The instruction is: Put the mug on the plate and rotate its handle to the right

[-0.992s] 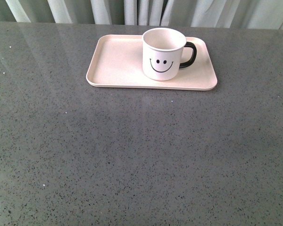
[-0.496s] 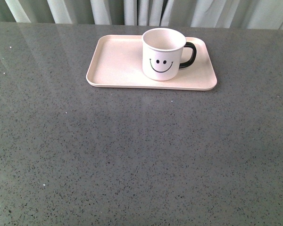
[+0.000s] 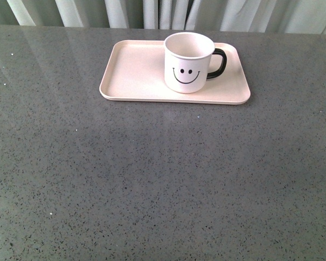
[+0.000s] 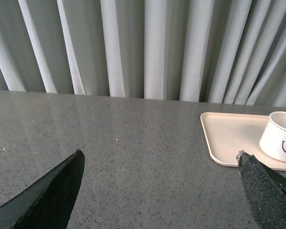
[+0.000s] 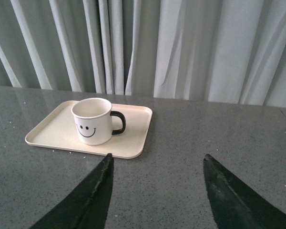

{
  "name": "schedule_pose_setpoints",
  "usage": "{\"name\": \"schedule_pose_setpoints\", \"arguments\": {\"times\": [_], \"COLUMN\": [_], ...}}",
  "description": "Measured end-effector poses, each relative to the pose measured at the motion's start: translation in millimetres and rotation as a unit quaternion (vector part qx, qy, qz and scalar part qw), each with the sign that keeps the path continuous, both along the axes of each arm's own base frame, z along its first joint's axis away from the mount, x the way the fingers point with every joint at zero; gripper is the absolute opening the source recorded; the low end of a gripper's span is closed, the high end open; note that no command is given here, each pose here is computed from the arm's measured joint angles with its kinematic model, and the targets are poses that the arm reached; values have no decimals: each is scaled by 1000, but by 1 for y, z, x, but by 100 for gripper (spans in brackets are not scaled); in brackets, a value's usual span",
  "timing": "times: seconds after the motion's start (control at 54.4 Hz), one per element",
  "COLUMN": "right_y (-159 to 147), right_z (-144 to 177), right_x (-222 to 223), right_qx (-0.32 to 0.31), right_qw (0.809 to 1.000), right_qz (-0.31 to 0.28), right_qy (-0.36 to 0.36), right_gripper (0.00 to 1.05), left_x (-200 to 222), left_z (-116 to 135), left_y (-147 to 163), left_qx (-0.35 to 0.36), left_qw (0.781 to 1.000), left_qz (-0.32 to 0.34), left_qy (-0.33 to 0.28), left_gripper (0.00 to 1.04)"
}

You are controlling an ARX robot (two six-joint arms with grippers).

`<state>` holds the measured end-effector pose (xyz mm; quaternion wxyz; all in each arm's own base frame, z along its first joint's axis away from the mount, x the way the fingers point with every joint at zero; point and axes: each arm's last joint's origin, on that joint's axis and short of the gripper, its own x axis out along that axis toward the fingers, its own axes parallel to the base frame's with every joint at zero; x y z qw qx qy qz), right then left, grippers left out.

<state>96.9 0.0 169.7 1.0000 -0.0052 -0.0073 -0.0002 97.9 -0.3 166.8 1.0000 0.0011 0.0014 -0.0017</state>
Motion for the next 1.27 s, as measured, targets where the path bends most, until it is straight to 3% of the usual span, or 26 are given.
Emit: {"name": "schedule_pose_setpoints", "arguments": {"times": [0.257,1.268], "right_y": [0,0], "right_z": [0,0], "right_x": [0,0], "right_qx": [0,0], "right_qw": [1000,1000], "right_qz": [0,0], "right_qy": [0,0], "right_gripper": [97,96], "left_x": [0,0], "left_z": [0,0], "left_y": [0,0], "left_qx": [0,0], "left_qw": [1000,1000], "left_qz": [0,0], "left_qy": [0,0], "left_gripper": [96,96]}}
